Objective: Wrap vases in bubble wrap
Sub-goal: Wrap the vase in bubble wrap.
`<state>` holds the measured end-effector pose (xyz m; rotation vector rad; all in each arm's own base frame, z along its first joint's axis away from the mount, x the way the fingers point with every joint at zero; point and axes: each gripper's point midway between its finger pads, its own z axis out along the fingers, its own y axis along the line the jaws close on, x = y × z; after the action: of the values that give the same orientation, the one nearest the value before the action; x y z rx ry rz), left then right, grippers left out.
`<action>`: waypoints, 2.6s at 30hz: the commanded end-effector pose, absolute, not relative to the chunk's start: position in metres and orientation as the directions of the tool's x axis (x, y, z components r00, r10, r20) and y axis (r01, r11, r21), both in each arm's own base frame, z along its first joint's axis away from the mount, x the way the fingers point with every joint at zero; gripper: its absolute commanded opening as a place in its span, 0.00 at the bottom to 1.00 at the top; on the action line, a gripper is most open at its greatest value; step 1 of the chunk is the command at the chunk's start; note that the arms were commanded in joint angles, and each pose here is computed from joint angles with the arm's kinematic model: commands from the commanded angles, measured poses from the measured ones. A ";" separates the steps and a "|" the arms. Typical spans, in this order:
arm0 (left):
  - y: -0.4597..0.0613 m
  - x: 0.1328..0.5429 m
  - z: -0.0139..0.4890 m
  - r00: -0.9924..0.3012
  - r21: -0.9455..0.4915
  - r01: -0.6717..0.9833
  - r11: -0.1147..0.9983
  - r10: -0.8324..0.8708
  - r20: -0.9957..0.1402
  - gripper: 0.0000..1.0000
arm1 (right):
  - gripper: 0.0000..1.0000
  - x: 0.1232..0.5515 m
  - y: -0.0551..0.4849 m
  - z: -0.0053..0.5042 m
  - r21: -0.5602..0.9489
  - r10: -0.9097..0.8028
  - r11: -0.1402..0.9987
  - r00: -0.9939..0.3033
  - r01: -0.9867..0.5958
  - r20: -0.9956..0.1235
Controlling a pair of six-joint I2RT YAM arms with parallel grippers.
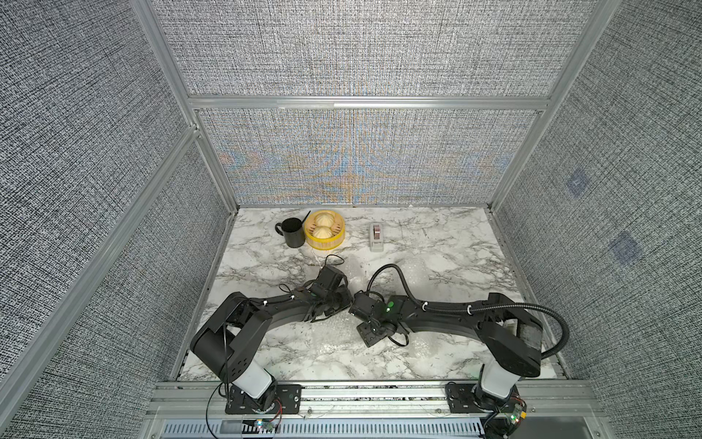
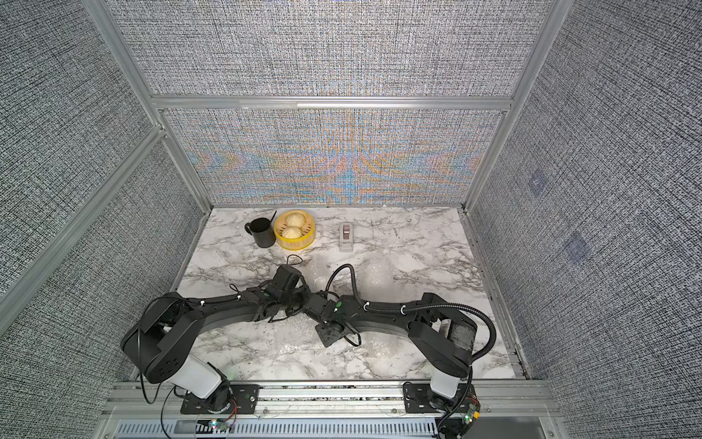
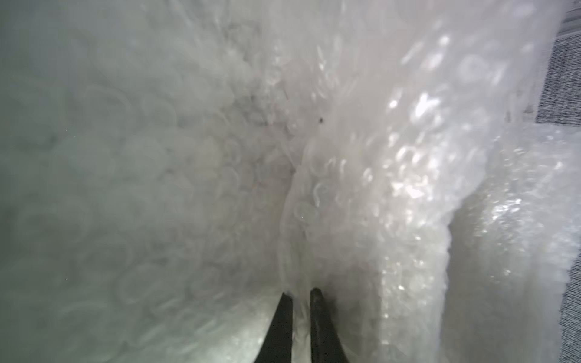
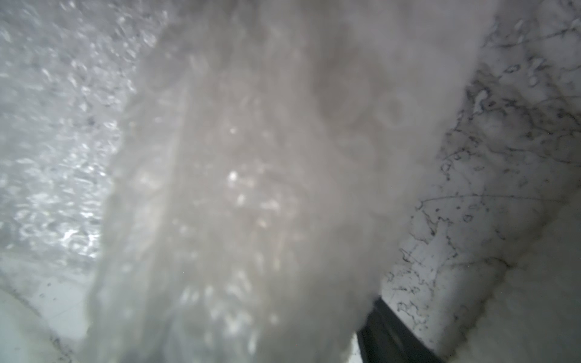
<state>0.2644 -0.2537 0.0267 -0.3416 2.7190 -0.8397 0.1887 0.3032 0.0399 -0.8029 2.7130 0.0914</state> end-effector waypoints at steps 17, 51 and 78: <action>-0.242 0.254 0.004 -0.948 -0.509 -0.148 0.848 -0.268 -0.171 0.13 | 0.78 0.217 0.314 0.089 0.198 -0.348 0.880 -0.870 -0.432 -0.350; -0.267 0.287 0.073 -0.922 -0.624 -0.059 0.779 -0.281 -0.265 0.60 | 0.63 0.209 0.315 0.040 0.117 -0.410 0.882 -0.866 -0.457 -0.287; -0.199 0.235 -0.003 -0.924 -0.433 -0.221 0.874 -0.330 -0.194 0.59 | 0.82 0.214 0.324 0.093 0.252 -0.345 0.860 -0.870 -0.444 -0.353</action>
<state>0.2718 -0.2440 0.0419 -0.3313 2.5698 -0.9004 0.2133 0.3269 0.0961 -0.6235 2.7034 0.4696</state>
